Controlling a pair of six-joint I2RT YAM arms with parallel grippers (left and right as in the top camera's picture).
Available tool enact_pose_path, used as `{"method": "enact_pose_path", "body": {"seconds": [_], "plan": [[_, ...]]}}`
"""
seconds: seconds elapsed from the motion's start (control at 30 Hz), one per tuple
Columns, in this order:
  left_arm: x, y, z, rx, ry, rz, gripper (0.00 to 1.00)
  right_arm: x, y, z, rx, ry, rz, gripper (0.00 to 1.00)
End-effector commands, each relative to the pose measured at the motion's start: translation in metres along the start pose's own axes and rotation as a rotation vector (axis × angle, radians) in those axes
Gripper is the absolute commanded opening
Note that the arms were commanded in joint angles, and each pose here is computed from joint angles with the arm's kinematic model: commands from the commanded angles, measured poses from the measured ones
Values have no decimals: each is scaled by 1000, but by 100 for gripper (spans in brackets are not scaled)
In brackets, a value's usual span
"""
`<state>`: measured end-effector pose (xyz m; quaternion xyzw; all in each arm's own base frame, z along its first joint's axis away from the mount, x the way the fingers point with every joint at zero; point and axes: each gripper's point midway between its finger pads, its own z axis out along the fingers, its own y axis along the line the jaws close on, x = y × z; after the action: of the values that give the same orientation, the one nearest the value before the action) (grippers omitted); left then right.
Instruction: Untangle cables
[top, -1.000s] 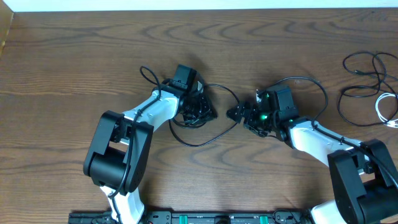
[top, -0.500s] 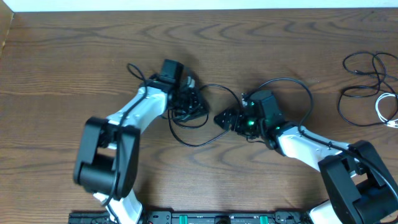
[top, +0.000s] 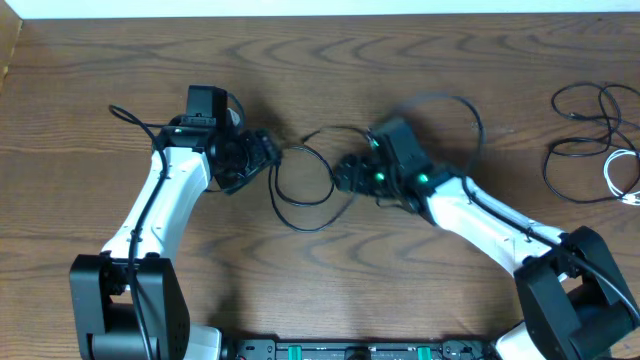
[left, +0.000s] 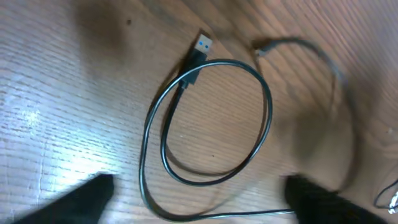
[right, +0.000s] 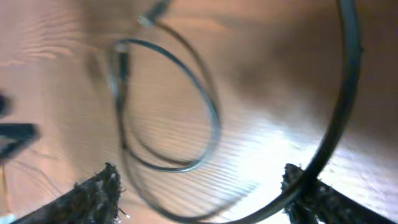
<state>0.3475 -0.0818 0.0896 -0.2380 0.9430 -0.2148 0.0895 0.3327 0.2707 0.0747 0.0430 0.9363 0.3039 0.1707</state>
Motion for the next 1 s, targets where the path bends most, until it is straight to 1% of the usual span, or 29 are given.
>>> {"method": "enact_pose_path", "body": {"seconds": [0.0,0.1,0.2,0.27,0.4,0.5,0.6,0.67,0.7,0.73,0.8,0.83,0.9,0.97], "plan": [[-8,-2,-6,-10,-34,20,100,-27,27,-1,31,-60,-143,82],[-8,-2,-6,-10,-34,20,100,-32,33,10,47,-36,-172,83],[-8,-2,-6,-10,-34,20,100,-34,25,30,76,-3,-193,84],[-8,-2,-6,-10,-34,20,100,-34,18,48,91,13,-245,84],[-8,-2,-6,-10,-34,20,100,-38,1,75,142,-11,-326,83],[-8,-2,-6,-10,-34,20,100,-44,-18,91,230,-54,-369,83],[-8,-2,-6,-10,-34,20,100,-40,-31,103,281,-49,-429,82],[-8,-2,-6,-10,-34,20,100,-35,-32,106,288,-33,-466,77],[-8,-2,-6,-10,-34,20,100,-32,-30,107,294,-26,-501,71],[-8,-2,-6,-10,-34,20,100,-30,-29,107,308,-26,-528,68],[-8,-2,-6,-10,-34,20,100,-28,-24,106,360,-36,-596,65],[-8,-2,-6,-10,-34,20,100,-27,-22,105,387,-42,-631,66],[-8,-2,-6,-10,-34,20,100,-24,-18,102,449,-54,-717,70],[-8,-2,-6,-10,-34,20,100,-17,-11,102,473,-50,-790,74]]}}
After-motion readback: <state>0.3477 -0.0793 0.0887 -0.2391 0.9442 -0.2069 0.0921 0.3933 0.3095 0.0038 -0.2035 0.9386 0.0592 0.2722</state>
